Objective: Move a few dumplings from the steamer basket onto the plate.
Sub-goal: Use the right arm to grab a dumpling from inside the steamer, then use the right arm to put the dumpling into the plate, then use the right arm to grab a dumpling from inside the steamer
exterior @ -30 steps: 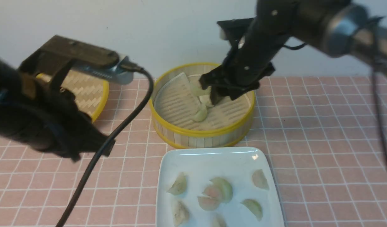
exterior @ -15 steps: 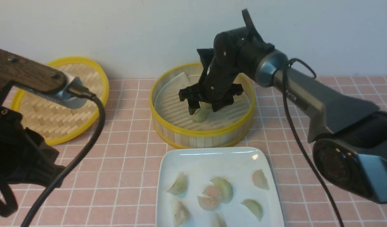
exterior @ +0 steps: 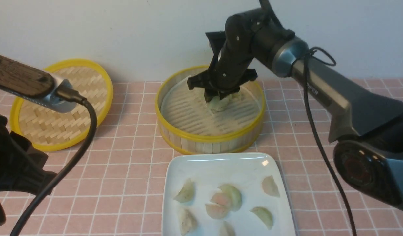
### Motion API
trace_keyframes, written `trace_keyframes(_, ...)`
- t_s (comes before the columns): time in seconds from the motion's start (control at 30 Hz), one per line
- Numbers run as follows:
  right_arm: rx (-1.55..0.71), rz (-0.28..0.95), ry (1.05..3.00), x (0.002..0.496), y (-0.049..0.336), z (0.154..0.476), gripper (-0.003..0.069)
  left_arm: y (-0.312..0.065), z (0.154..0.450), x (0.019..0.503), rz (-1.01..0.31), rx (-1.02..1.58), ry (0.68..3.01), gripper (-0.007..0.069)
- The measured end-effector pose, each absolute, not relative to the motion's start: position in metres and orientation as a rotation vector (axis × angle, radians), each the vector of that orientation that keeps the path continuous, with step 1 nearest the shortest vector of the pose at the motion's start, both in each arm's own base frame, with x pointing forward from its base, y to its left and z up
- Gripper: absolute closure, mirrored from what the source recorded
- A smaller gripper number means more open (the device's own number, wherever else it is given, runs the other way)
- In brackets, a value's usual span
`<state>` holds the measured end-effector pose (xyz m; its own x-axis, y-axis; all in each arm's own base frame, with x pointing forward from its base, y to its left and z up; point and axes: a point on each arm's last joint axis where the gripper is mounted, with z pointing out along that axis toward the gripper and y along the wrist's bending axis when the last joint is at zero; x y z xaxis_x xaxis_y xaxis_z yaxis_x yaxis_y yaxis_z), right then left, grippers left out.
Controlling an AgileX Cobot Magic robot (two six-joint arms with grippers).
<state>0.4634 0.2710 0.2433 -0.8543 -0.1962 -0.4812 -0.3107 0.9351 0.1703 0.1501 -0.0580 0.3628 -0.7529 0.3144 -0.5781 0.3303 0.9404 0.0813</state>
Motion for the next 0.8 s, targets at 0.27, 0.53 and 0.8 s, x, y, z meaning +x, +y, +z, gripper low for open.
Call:
trace_keyframes(0.27, -0.516, 0.531, 2.678, 0.407, 0.28, 0.281, 0.0453, -0.056, 0.363, 0.15, -0.01, 0.45, 2.477, 0.0631)
trace_keyframes(0.53, -0.883, 0.292, 2.832, 0.346, 0.307, 0.219, 0.0434, -0.056, 0.362, 0.15, -0.003, 0.451, 2.489, 0.0631)
trace_keyframes(0.8, -0.869, 0.243, 2.841, 0.352, 0.307, 0.208, 0.0125, -0.056, 0.362, 0.15, -0.003, 0.451, 2.489, 0.0631)
